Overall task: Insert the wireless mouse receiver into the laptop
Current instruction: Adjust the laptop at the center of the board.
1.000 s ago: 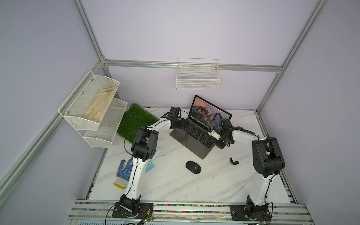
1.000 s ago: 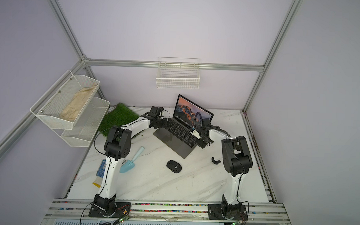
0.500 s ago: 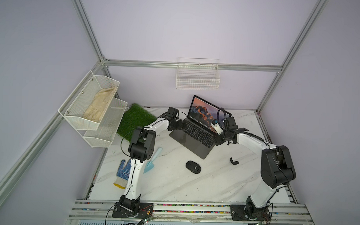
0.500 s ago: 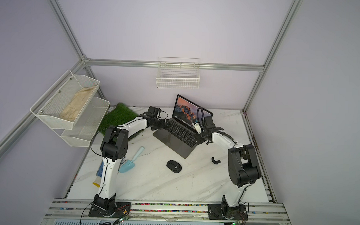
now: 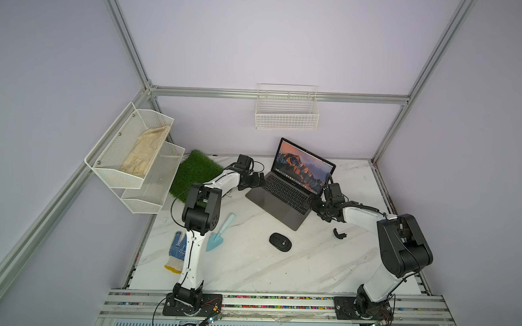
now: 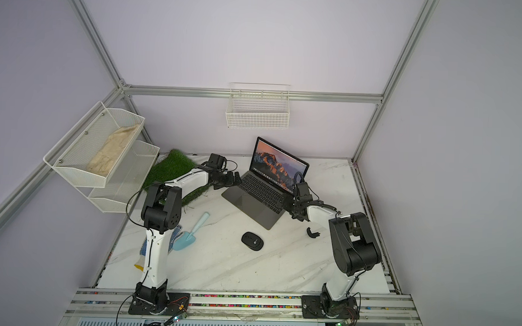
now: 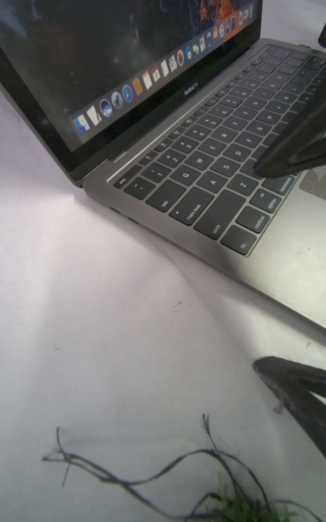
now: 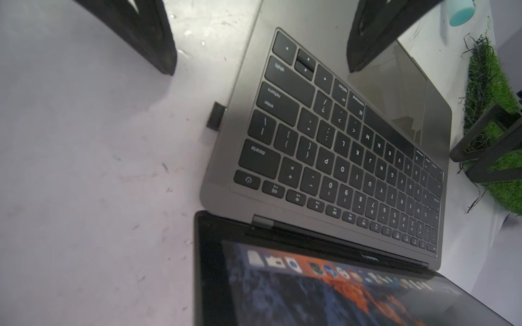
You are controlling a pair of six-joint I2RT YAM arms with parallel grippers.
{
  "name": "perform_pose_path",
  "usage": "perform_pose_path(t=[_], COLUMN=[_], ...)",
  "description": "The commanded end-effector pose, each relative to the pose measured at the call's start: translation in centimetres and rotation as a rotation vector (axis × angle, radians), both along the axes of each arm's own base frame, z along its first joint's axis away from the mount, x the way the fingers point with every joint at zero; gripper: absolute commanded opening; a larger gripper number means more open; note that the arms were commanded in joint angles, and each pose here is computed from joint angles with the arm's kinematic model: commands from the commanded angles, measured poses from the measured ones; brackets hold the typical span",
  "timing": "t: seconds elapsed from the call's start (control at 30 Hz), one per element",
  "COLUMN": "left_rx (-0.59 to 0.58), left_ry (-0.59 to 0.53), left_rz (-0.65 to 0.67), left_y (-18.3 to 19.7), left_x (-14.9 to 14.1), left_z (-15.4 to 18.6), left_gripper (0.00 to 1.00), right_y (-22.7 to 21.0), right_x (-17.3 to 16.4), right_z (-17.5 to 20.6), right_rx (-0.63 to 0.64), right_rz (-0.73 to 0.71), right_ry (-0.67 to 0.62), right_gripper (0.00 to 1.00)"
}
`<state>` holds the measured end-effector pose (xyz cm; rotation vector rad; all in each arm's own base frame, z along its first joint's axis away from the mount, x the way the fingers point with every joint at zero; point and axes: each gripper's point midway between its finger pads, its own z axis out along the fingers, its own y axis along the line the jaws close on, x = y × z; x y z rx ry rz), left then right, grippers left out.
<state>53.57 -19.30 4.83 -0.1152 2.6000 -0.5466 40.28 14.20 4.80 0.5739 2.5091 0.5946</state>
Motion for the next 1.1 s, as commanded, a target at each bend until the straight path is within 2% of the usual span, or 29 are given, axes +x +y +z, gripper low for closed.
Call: perform_pose_path(t=[0.0, 0.13, 0.27, 0.4, 0.53, 0.8, 0.9, 1.07], left_rx=[0.007, 0.025, 0.039, 0.068, 0.068, 0.05, 0.035, 0.007], left_ry=[0.199, 0.256, 0.302, 0.305, 0.294, 0.312, 0.324, 0.34], left_rz=[-0.026, -0.06, -0.064, -0.05, -0.048, -0.042, -0.038, -0.03], left_y=[-0.1, -1.2, -1.4, -0.7, -0.7, -0.8, -0.8, -1.1], left_x=[-5.0, -7.7, -9.7, -10.1, -9.8, -10.5, -11.2, -13.3], left_z=[-4.7, -6.4, -7.7, -8.0, -7.8, -8.1, -8.1, -7.4], left_gripper=[1.0, 1.0, 1.0, 1.0, 1.0, 1.0, 1.0, 1.0], right_y=[1.6, 2.1, 1.5, 1.3, -0.5, -1.1, 0.1, 3.9], right_x=[1.6, 2.6, 3.5, 2.4, 1.5, 4.6, 5.8, 6.3], right_z=[1.4, 0.9, 0.0, -0.5, 0.4, -1.2, -1.0, 0.1], right_rx=[0.07, 0.035, -0.066, -0.111, -0.143, -0.198, -0.181, -0.037], right_rz=[-0.004, 0.041, 0.072, 0.133, 0.082, 0.087, 0.133, 0.197], right_ry=[-0.06, -0.067, -0.057, 0.0, -0.01, -0.003, -0.013, -0.04], right_gripper=[0.97, 0.97, 0.97, 0.97, 0.97, 0.97, 0.97, 0.96])
